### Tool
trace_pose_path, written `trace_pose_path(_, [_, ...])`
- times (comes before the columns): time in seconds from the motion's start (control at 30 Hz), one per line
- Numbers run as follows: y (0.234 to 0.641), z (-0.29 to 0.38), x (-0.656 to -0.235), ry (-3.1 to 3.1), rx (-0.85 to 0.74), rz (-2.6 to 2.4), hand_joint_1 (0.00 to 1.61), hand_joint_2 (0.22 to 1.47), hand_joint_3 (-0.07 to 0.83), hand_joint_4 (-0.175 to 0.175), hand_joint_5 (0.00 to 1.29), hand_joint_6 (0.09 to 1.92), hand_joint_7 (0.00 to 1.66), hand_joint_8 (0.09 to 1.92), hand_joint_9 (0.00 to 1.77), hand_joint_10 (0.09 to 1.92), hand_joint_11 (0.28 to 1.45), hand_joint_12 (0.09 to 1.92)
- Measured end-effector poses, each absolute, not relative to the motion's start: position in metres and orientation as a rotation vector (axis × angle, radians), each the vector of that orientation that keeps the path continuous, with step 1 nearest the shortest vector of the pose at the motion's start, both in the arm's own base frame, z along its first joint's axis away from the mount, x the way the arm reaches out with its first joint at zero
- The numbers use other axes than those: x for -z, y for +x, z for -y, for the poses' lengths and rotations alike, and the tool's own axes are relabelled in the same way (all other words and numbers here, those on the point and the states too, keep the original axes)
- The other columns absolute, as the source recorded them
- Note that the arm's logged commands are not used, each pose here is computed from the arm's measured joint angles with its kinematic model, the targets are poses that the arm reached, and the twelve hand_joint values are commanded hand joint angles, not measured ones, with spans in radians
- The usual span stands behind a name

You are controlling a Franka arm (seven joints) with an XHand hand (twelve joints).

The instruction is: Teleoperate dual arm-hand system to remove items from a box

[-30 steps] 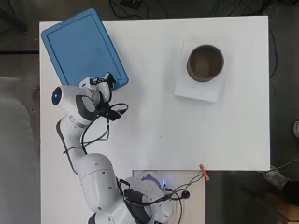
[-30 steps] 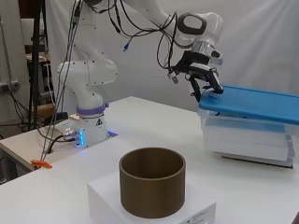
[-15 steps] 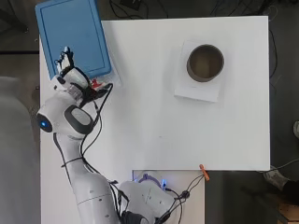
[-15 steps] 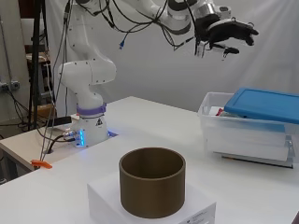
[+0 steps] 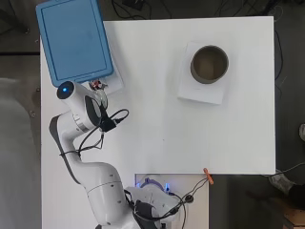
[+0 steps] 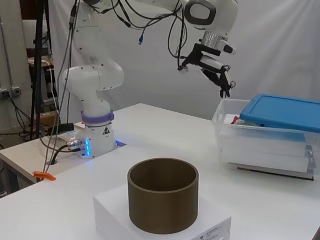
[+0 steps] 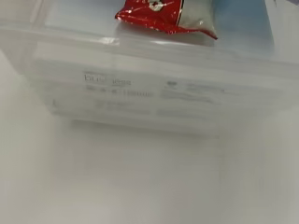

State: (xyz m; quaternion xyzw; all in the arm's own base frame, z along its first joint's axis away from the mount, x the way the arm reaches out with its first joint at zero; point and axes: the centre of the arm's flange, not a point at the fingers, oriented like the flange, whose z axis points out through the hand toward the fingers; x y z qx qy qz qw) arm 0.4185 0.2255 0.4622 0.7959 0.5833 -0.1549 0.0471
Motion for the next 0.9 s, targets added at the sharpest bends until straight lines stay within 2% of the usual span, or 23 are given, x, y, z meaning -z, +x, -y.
trace_pose_path(0.07, [0.415, -0.222, -0.441, 2.436, 0.490, -1.799, 0.28, 1.20, 0.001, 0.096, 0.82, 0.09, 0.91, 0.35, 1.01, 0.29, 0.82, 0.09])
trace_pose_path(0.1, [0.416, -0.221, -0.433, 2.436, 0.487, -1.816, 0.28, 1.21, 0.000, 0.096, 0.80, 0.09, 0.77, 0.64, 0.88, 0.55, 0.83, 0.09])
trace_pose_path(0.13, [0.420, -0.221, -0.425, 2.431, 0.478, -1.840, 0.28, 1.21, -0.003, 0.101, 0.69, 0.32, 0.63, 0.96, 0.75, 0.89, 0.84, 0.09])
trace_pose_path(0.17, [0.423, -0.221, -0.419, 2.425, 0.475, -1.858, 0.27, 1.22, -0.002, 0.111, 0.55, 0.69, 0.53, 1.20, 0.65, 1.14, 0.85, 0.09])
trace_pose_path(0.2, [0.430, -0.221, -0.410, 2.417, 0.480, -1.876, 0.25, 1.22, -0.001, 0.118, 0.44, 0.98, 0.47, 1.35, 0.59, 1.29, 0.84, 0.09])
trace_pose_path(0.23, [0.435, -0.221, -0.404, 2.406, 0.482, -1.893, 0.23, 1.23, 0.000, 0.119, 0.38, 1.13, 0.45, 1.40, 0.56, 1.36, 0.84, 0.09])
trace_pose_path(0.27, [0.443, -0.222, -0.397, 2.369, 0.473, -1.928, 0.21, 1.23, 0.000, 0.111, 0.36, 1.14, 0.45, 1.38, 0.55, 1.35, 0.83, 0.09])
trace_pose_path(0.3, [0.447, -0.221, -0.395, 2.335, 0.470, -1.949, 0.20, 1.23, 0.000, 0.101, 0.38, 1.06, 0.47, 1.31, 0.55, 1.30, 0.82, 0.09])
trace_pose_path(0.37, [0.448, -0.223, -0.406, 2.290, 0.442, -1.980, 0.17, 1.23, 0.000, 0.077, 0.47, 0.77, 0.54, 1.08, 0.58, 1.13, 0.81, 0.09])
trace_pose_path(0.4, [0.447, -0.226, -0.418, 2.281, 0.410, -1.992, 0.15, 1.22, 0.000, 0.065, 0.52, 0.60, 0.58, 0.92, 0.60, 1.01, 0.80, 0.09])
trace_pose_path(0.47, [0.445, -0.228, -0.439, 2.274, 0.353, -1.988, 0.12, 1.21, 0.000, 0.035, 0.59, 0.27, 0.69, 0.49, 0.69, 0.59, 0.74, 0.09])
trace_pose_path(0.53, [0.451, -0.224, -0.458, 2.275, 0.324, -1.936, 0.15, 1.21, 0.000, 0.031, 0.66, 0.12, 0.69, 0.65, 0.71, 0.70, 0.77, 0.09])
trace_pose_path(0.57, [0.458, -0.217, -0.462, 2.296, 0.333, -1.893, 0.18, 1.22, 0.001, 0.026, 0.70, 0.09, 0.76, 0.53, 0.77, 0.58, 0.76, 0.09])
trace_pose_path(0.6, [0.467, -0.206, -0.463, 2.336, 0.350, -1.842, 0.22, 1.23, 0.000, 0.037, 0.77, 0.09, 0.88, 0.38, 0.89, 0.44, 0.76, 0.09])
trace_pose_path(0.63, [0.479, -0.191, -0.462, 2.397, 0.371, -1.773, 0.25, 1.23, 0.000, 0.066, 0.86, 0.09, 0.99, 0.27, 1.00, 0.35, 0.78, 0.09])
trace_pose_path(0.67, [0.493, -0.167, -0.459, 2.478, 0.389, -1.675, 0.27, 1.23, 0.000, 0.041, 0.81, 0.09, 1.03, 0.17, 1.06, 0.27, 0.78, 0.09])
trace_pose_path(0.7, [0.505, -0.140, -0.456, 2.555, 0.402, -1.572, 0.27, 1.23, 0.000, -0.002, 0.69, 0.09, 0.99, 0.09, 1.04, 0.17, 0.73, 0.09])
trace_pose_path(0.73, [0.514, -0.115, -0.455, 2.624, 0.413, -1.473, 0.26, 1.22, -0.001, -0.030, 0.59, 0.09, 0.94, 0.09, 1.00, 0.09, 0.68, 0.09])
trace_pose_path(0.77, [0.521, -0.096, -0.455, 2.681, 0.428, -1.388, 0.26, 1.22, -0.001, -0.042, 0.55, 0.09, 0.90, 0.09, 0.97, 0.09, 0.65, 0.09])
trace_pose_path(0.83, [0.526, -0.091, -0.451, 2.711, 0.462, -1.357, 0.27, 1.22, 0.000, -0.031, 0.58, 0.09, 0.94, 0.09, 1.00, 0.09, 0.66, 0.09])
trace_pose_path(0.9, [0.524, -0.131, -0.436, 2.656, 0.523, -1.475, 0.27, 1.22, 0.000, 0.013, 0.65, 0.09, 0.94, 0.09, 1.00, 0.09, 0.68, 0.09])
